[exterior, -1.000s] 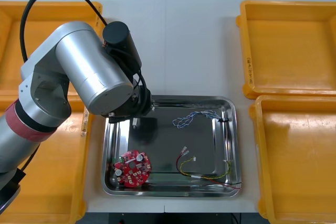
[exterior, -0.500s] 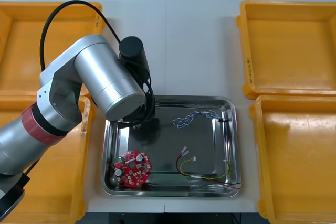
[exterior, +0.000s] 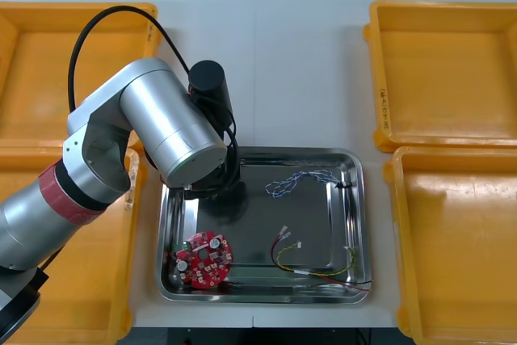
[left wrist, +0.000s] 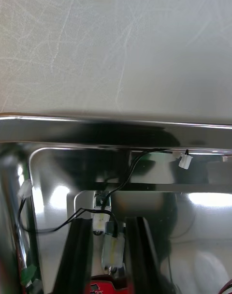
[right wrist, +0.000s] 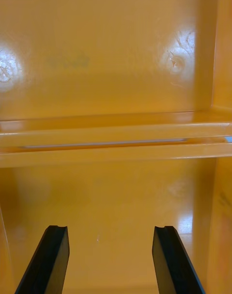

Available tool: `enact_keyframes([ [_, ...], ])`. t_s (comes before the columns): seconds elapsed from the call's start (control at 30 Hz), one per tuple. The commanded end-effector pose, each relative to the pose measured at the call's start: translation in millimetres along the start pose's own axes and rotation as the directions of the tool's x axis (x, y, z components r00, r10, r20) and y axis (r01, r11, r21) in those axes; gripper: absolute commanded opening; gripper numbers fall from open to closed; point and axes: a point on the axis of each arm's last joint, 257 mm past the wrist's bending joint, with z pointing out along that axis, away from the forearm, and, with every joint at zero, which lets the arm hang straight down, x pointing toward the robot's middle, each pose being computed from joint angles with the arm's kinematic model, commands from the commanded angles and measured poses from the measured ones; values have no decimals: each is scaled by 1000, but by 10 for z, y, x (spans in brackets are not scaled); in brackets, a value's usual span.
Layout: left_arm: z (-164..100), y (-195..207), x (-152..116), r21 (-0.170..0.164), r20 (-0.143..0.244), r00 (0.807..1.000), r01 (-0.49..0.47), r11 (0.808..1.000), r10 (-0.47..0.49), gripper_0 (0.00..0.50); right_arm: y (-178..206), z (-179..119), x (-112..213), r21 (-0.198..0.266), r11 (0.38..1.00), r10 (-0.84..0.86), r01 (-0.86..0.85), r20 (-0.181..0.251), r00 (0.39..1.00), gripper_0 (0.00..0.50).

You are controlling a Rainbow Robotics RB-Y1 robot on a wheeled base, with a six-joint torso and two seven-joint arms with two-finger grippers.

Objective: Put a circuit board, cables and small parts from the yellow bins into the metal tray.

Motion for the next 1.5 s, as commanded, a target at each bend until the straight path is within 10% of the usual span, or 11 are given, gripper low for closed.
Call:
enact_keyframes([
  [0.03, -13, -161, 56, 26, 1, 1000, 28, 999, -28, 498, 39, -17, 12, 3, 999, -45, 45, 8, 999, 500],
  [0.67, -296, -59, -77, 17, 28, 999, 17, 1000, -18, 500, 39, -17, 12, 3, 999, -45, 45, 8, 999, 500],
  [1.07, -1077, 212, -782, 70, 139, 988, 65, 995, -74, 500, 39, -17, 12, 3, 999, -45, 45, 8, 999, 500],
  [1.5, -1722, 1307, -1529, 10, 155, 970, 186, 982, -185, 500, 39, -17, 12, 3, 999, -45, 45, 8, 999, 500],
])
